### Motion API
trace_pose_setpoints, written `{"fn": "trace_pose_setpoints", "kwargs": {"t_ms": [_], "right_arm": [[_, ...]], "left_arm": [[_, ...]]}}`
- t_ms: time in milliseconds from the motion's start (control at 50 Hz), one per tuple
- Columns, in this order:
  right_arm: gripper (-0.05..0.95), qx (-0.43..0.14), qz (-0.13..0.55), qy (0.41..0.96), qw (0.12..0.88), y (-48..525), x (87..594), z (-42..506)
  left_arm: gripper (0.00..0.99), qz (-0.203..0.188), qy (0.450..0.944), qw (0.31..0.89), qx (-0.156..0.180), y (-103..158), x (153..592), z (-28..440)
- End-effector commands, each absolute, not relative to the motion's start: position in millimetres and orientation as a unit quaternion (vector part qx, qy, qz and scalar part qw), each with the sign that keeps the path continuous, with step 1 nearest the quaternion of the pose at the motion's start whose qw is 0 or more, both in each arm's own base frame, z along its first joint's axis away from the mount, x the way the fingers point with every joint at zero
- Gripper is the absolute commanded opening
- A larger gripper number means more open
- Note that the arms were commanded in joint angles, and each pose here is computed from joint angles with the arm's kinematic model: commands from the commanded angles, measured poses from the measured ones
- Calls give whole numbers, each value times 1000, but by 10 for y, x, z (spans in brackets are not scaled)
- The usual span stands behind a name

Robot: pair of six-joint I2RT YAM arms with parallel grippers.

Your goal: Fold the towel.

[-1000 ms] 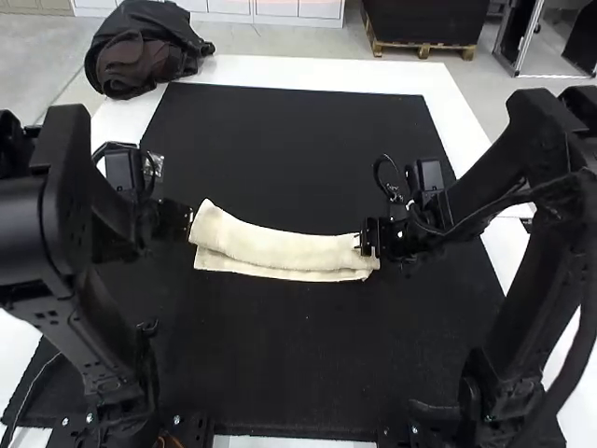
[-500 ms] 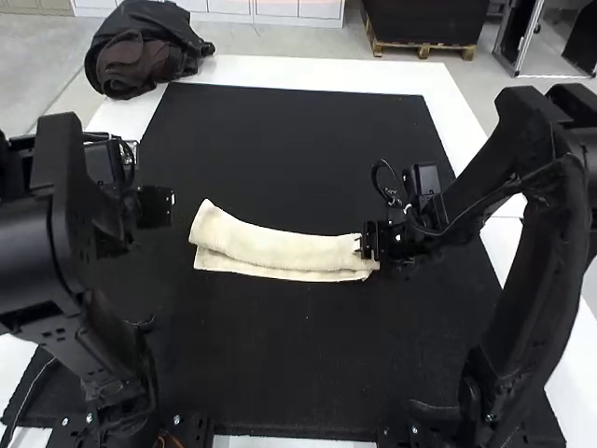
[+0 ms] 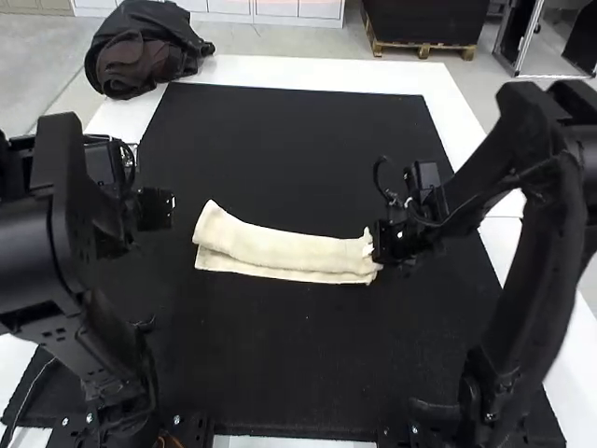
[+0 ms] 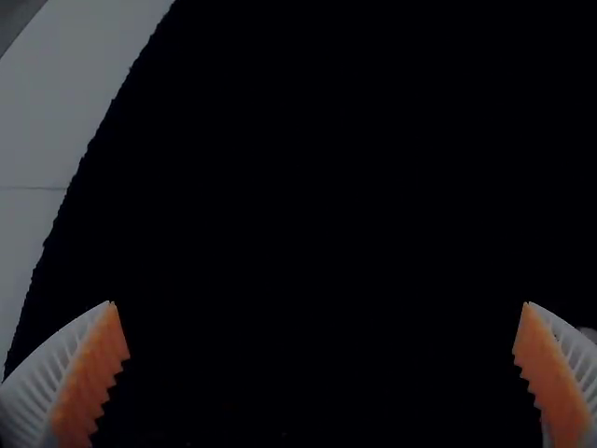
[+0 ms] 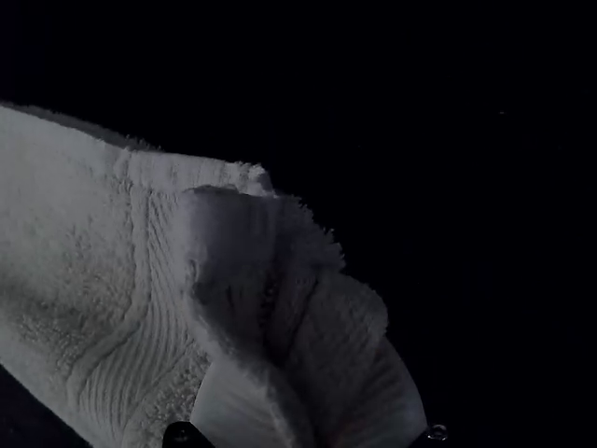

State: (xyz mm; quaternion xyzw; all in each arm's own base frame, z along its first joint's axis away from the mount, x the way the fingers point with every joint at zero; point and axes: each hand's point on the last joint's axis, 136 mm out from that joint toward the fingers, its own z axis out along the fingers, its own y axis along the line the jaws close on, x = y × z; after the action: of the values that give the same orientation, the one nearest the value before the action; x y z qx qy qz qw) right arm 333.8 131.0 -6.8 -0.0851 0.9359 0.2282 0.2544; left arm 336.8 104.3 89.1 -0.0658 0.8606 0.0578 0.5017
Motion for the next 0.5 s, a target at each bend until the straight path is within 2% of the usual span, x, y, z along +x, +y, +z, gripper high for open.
{"fn": "trace_pose_setpoints", "kwargs": {"t_ms": [0,180,480], "right_arm": [[-25,-72,237,924,292,1200,3486,287],[-25,-76,242,915,312,1209,3577,615],[-25,-105,277,910,290,1618,3460,786]], "left_arm": [[969,65,844,528,-66,1100,3438,1124],[969,68,843,530,-66,1096,3439,1151],[969,73,840,533,-67,1111,3440,1176]]}}
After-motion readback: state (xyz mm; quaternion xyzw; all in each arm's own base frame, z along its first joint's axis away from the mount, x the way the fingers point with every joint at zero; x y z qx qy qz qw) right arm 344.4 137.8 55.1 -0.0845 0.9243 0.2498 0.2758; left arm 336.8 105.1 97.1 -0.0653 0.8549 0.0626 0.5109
